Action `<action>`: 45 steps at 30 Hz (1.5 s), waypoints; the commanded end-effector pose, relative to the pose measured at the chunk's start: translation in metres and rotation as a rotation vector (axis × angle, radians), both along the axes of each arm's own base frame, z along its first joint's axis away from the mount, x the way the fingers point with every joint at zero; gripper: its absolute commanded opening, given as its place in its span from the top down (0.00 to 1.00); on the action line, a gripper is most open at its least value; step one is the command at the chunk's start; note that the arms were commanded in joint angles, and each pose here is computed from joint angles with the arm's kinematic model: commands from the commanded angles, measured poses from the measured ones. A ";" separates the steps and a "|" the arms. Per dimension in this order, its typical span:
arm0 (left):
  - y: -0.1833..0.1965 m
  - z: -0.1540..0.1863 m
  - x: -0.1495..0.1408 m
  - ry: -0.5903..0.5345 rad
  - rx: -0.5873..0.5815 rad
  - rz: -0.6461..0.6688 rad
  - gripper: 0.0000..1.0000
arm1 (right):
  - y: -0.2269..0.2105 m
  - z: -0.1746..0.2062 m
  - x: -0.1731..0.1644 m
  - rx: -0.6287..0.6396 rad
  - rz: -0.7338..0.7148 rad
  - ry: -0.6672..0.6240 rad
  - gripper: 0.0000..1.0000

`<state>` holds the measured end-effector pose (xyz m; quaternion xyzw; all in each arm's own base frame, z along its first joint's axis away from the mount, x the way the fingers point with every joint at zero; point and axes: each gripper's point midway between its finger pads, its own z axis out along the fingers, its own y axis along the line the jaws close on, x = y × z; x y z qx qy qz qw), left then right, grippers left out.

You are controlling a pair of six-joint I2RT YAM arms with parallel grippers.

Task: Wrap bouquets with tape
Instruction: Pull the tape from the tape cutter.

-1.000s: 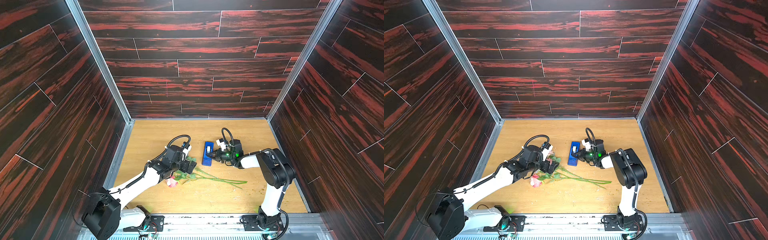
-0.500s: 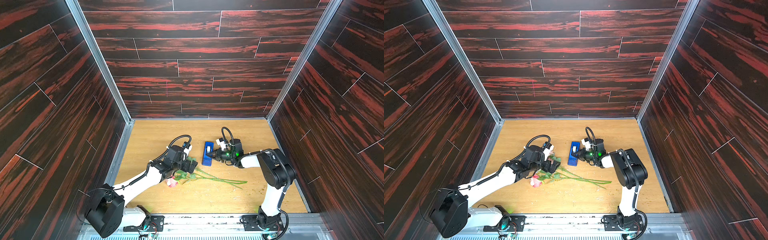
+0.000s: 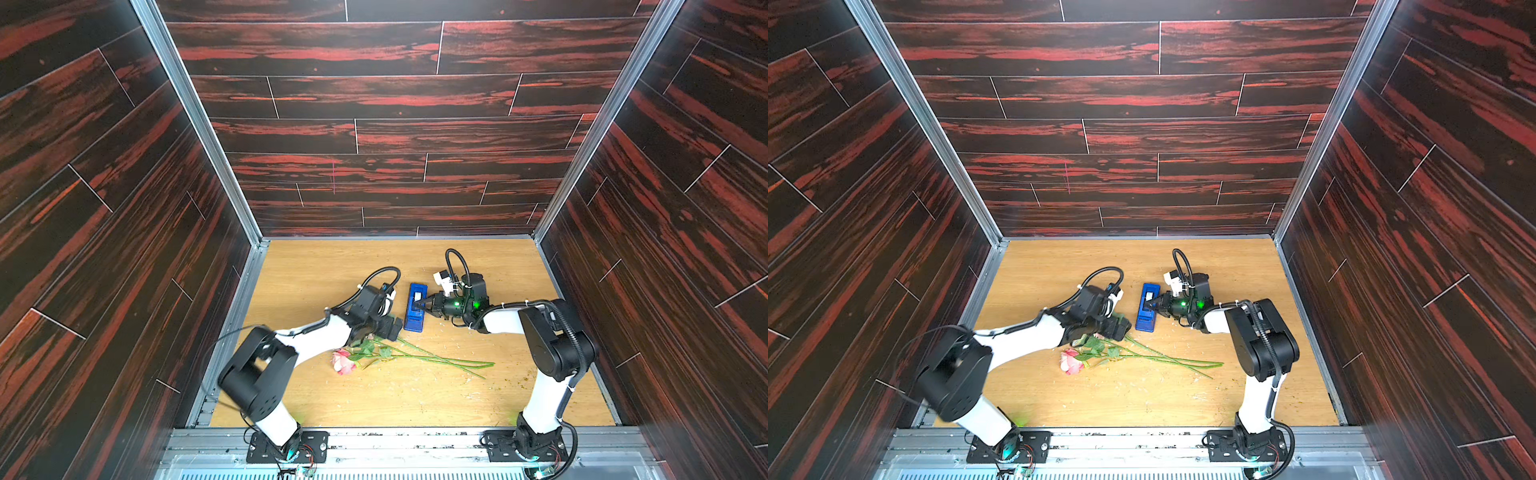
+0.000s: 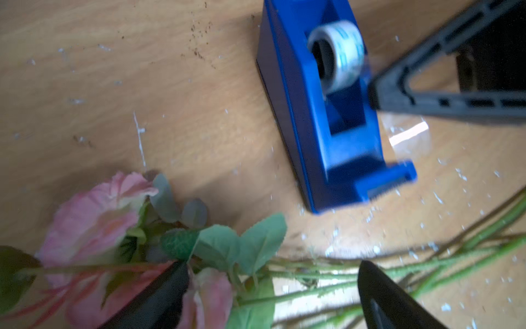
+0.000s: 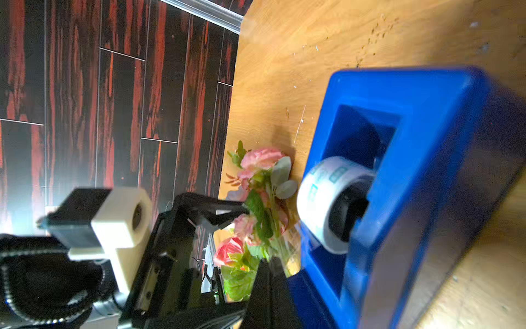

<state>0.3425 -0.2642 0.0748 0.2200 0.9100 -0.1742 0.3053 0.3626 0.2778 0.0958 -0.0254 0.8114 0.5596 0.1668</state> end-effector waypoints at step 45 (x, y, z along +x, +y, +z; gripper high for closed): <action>-0.012 0.024 0.021 0.012 0.007 -0.022 0.06 | 0.020 0.041 -0.029 0.009 0.070 -0.046 1.00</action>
